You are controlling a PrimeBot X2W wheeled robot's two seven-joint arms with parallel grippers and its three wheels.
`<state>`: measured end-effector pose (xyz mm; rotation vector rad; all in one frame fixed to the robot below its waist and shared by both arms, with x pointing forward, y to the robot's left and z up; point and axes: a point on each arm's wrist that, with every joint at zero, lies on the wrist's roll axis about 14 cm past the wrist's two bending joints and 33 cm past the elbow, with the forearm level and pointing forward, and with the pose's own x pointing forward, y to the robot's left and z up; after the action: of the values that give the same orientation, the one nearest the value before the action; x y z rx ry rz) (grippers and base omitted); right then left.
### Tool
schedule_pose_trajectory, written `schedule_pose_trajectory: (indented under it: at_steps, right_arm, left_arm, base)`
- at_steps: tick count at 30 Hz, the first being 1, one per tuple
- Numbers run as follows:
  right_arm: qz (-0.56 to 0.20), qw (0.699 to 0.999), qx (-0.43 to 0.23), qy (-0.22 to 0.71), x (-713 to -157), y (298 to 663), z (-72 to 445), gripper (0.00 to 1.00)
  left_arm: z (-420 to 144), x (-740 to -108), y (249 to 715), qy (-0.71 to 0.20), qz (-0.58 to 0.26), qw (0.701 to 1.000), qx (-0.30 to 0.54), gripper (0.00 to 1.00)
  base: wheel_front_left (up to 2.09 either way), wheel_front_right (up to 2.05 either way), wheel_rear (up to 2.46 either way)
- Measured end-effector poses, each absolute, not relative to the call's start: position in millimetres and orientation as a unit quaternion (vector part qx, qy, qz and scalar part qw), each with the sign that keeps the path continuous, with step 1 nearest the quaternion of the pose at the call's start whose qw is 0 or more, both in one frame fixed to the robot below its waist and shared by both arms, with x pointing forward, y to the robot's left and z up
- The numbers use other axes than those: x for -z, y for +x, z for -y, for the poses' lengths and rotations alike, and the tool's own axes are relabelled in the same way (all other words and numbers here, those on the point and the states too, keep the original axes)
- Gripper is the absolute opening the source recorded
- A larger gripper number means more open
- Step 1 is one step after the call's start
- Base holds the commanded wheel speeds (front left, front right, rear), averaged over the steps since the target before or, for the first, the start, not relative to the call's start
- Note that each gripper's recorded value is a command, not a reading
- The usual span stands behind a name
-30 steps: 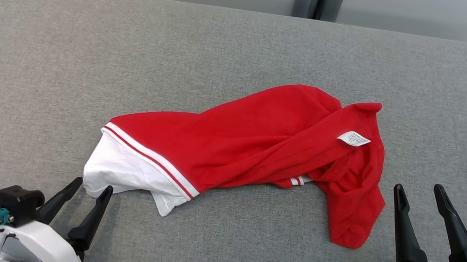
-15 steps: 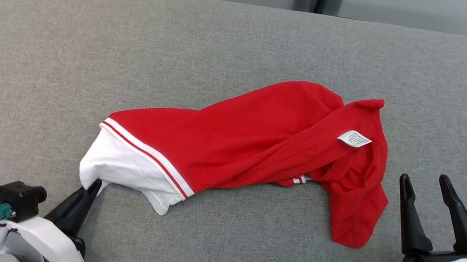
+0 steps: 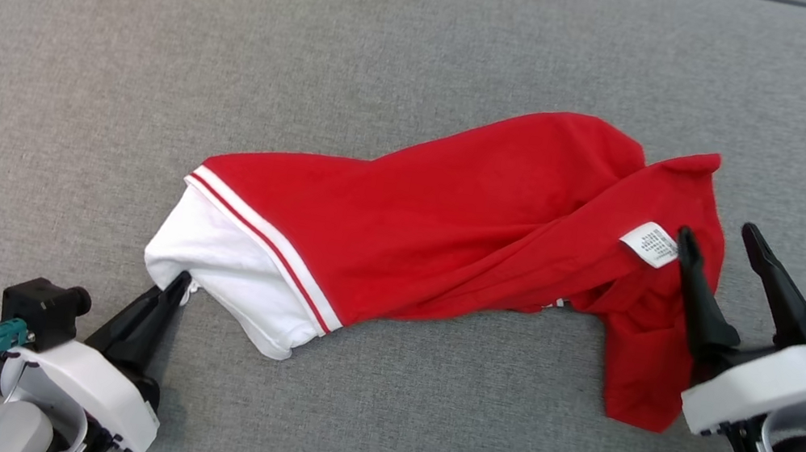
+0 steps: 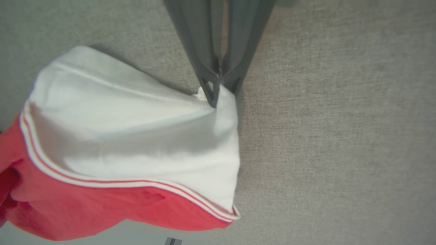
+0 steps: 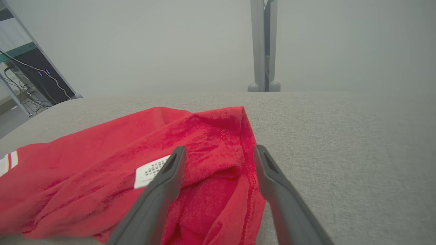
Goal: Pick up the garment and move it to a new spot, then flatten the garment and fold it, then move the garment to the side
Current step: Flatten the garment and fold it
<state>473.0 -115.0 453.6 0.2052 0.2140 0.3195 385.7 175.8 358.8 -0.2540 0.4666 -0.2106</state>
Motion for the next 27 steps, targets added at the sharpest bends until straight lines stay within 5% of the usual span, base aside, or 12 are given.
schedule_pose_trajectory:
  at_steps: [17, 18, 19, 21, 22, 27]
  right_arm:
    - [-0.178, 0.956, -0.203, 0.114, -403.4, 501.0, 91.9, 1.00]
    - [-0.183, 0.954, -0.207, 0.119, -402.6, 500.0, 89.8, 0.86]
    - [-0.185, 0.952, -0.213, 0.121, -402.4, 498.9, 87.1, 0.50]
    - [-0.187, 0.950, -0.219, 0.123, -402.1, 496.9, 85.4, 0.23]
    - [-0.186, 0.950, -0.220, 0.124, -402.4, 496.5, 86.4, 0.00]
    - [-0.150, 0.954, -0.229, 0.124, -418.8, 497.7, 87.1, 0.00]
  left_arm:
    - [-183.6, -350.7, 396.4, -0.125, -0.226, 0.962, 0.091, 0.00]
    - [-183.4, -350.3, 396.5, -0.126, -0.226, 0.962, 0.091, 0.00]
    - [-183.2, -350.2, 396.7, -0.126, -0.225, 0.962, 0.091, 0.00]
    - [-183.3, -349.6, 397.3, -0.126, -0.225, 0.962, 0.091, 0.00]
    - [-183.2, -349.4, 397.7, -0.126, -0.225, 0.962, 0.091, 0.00]
    - [-185.2, -351.8, 402.3, -0.123, -0.219, 0.964, 0.090, 0.00]
  base:
    - [0.00, 0.00, 0.00]
    - [0.00, 0.00, 0.00]
    - [0.00, 0.00, 0.00]
    - [0.00, 0.00, 0.00]
    - [0.00, 0.00, 0.00]
    - [0.00, 0.00, 0.00]
